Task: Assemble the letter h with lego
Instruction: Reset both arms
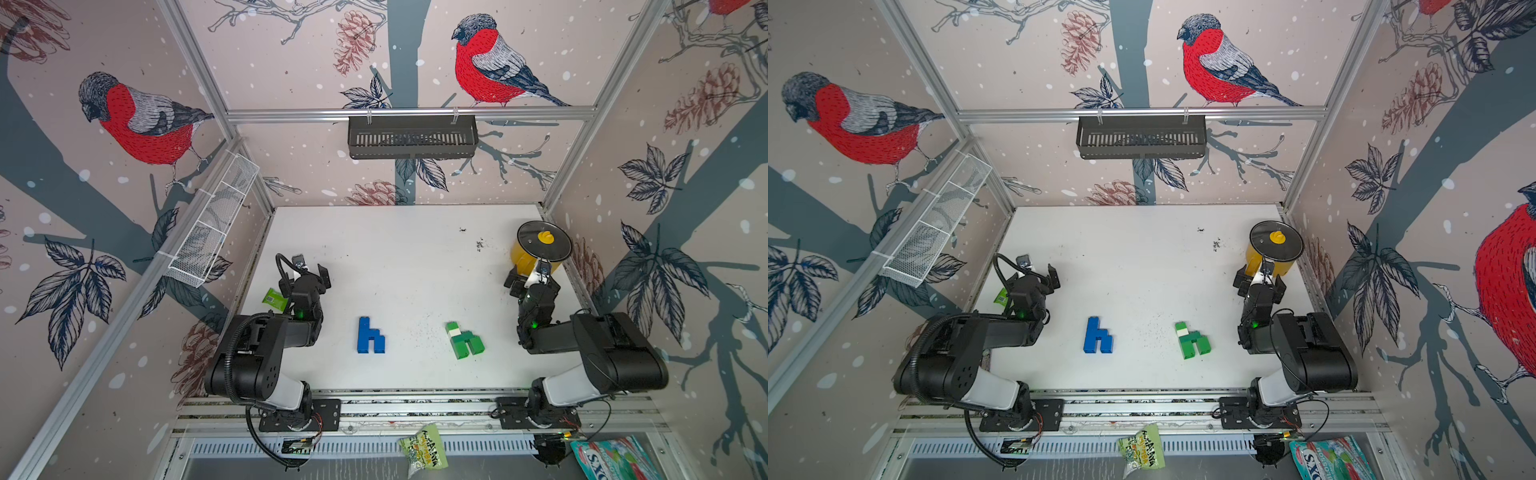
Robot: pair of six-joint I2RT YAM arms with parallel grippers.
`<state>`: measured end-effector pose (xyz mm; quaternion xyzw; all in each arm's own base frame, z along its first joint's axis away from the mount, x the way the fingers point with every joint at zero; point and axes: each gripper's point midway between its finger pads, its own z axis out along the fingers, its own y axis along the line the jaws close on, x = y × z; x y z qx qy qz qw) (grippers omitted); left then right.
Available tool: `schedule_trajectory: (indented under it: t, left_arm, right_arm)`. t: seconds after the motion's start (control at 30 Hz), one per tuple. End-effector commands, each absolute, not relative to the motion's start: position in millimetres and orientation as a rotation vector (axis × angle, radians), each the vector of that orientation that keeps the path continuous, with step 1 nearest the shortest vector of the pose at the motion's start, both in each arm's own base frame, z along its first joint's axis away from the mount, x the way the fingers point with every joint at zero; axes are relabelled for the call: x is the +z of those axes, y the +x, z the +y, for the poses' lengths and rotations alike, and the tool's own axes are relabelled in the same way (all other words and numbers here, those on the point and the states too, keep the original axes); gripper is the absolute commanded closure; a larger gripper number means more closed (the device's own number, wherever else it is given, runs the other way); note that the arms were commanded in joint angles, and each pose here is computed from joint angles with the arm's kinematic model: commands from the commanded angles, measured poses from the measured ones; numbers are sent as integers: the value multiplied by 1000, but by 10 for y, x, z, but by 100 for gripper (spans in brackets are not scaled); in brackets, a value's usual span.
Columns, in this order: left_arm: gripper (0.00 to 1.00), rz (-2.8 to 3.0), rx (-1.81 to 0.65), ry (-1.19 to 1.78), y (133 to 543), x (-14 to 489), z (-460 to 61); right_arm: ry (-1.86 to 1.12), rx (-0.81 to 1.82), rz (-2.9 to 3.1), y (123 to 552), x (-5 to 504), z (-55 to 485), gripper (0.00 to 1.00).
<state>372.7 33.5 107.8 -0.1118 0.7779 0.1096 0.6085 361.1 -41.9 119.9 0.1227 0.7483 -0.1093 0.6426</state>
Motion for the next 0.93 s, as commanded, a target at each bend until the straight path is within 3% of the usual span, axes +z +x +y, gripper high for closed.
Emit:
schedule_trajectory:
  t: [0.0, 0.9]
  left_arm:
    - [1, 1678, 228, -186, 3715, 1272, 216]
    - [0, 1734, 199, -208, 3768, 1233, 244]
  right_arm:
    - [302, -240, 1668, 3625, 1289, -436, 0]
    - [298, -223, 1680, 3650, 1267, -443, 1]
